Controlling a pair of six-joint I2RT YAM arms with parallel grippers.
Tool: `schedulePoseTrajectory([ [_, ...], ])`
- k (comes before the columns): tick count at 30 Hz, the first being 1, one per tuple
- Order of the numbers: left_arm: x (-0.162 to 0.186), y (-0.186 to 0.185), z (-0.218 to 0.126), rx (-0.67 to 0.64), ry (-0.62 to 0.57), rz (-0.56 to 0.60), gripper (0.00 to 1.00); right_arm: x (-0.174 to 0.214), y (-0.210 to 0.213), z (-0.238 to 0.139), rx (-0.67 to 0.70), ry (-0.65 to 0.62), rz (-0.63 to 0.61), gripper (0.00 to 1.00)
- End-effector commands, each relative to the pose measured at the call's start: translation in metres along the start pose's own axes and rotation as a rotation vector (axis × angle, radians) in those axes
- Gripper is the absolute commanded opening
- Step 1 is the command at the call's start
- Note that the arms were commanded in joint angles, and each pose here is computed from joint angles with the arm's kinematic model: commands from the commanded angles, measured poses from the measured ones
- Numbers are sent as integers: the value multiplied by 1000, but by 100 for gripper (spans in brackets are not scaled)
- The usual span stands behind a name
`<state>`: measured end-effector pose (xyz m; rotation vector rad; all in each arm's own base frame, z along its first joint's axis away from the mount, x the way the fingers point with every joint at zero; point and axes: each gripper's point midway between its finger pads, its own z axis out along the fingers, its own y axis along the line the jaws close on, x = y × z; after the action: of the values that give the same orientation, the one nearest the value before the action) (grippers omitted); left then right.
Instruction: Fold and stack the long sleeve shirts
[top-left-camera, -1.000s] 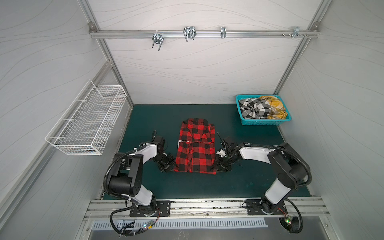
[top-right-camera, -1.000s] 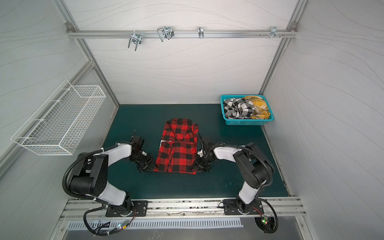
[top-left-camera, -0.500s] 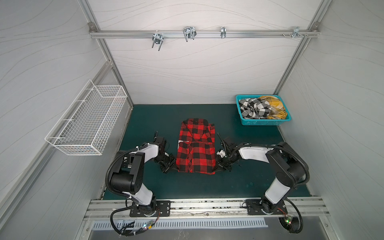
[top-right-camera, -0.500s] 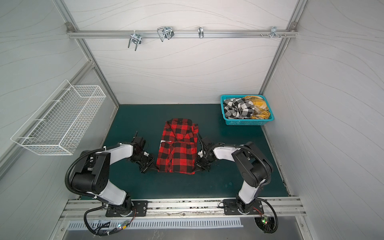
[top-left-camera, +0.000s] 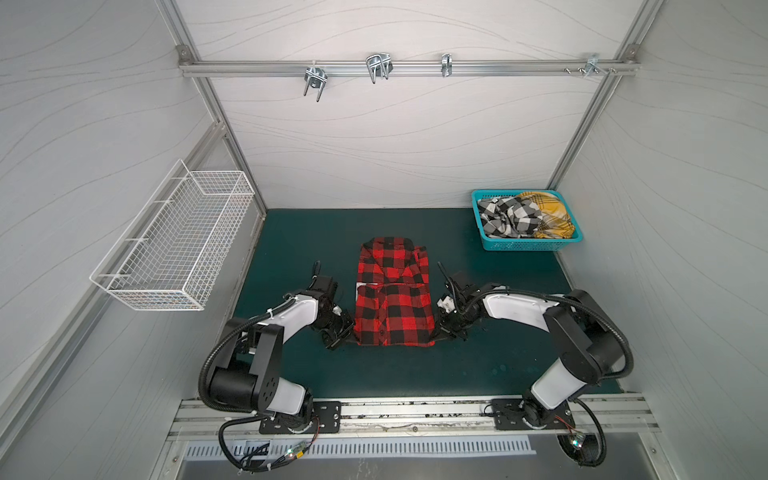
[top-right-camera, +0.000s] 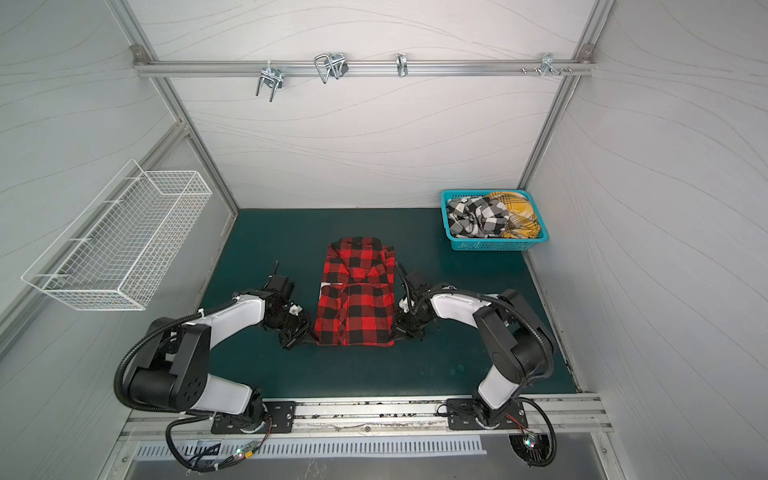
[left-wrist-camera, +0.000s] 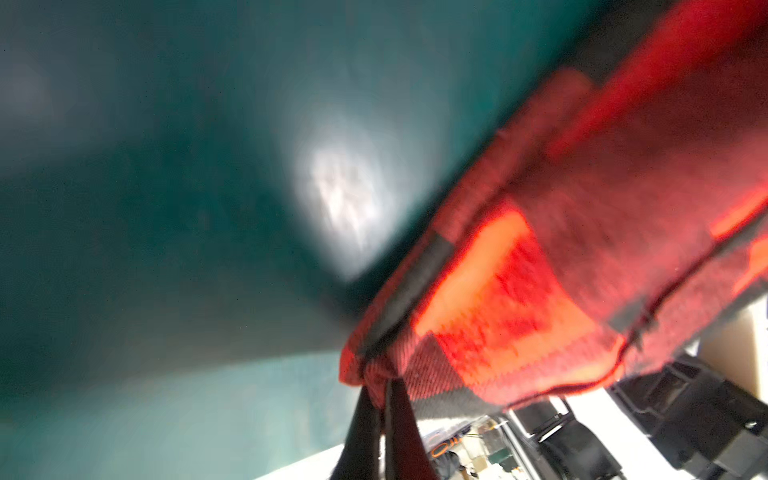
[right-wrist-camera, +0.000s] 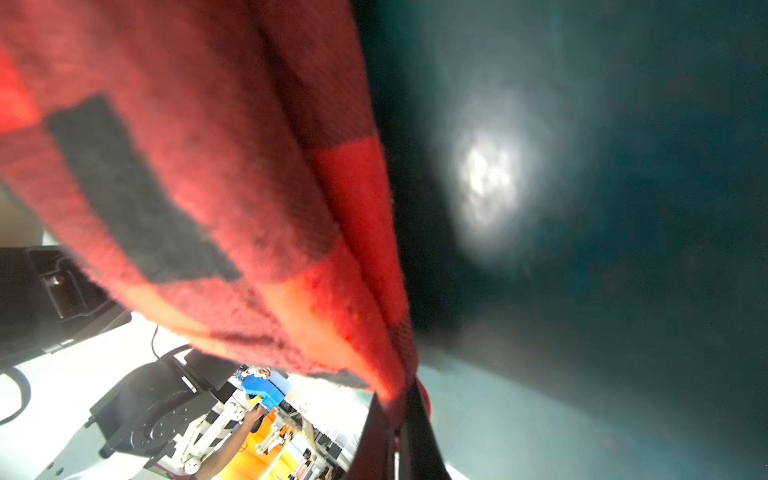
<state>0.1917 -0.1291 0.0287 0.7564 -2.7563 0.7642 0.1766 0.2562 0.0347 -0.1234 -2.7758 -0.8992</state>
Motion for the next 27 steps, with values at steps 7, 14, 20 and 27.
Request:
schedulePoseTrajectory([
  [7,50,23,4,-61,-54,-19,0,48,-20,-24,73,3,-21,0],
  [14,73,39,-1,13,-128,-44,0,77,-33,-36,70,-15,-45,0],
  [20,88,32,-16,1,-117,18,0,94,-36,-43,77,-32,-42,0],
  [27,102,6,-29,-12,-122,118,0,107,-32,-47,94,-22,-32,0],
])
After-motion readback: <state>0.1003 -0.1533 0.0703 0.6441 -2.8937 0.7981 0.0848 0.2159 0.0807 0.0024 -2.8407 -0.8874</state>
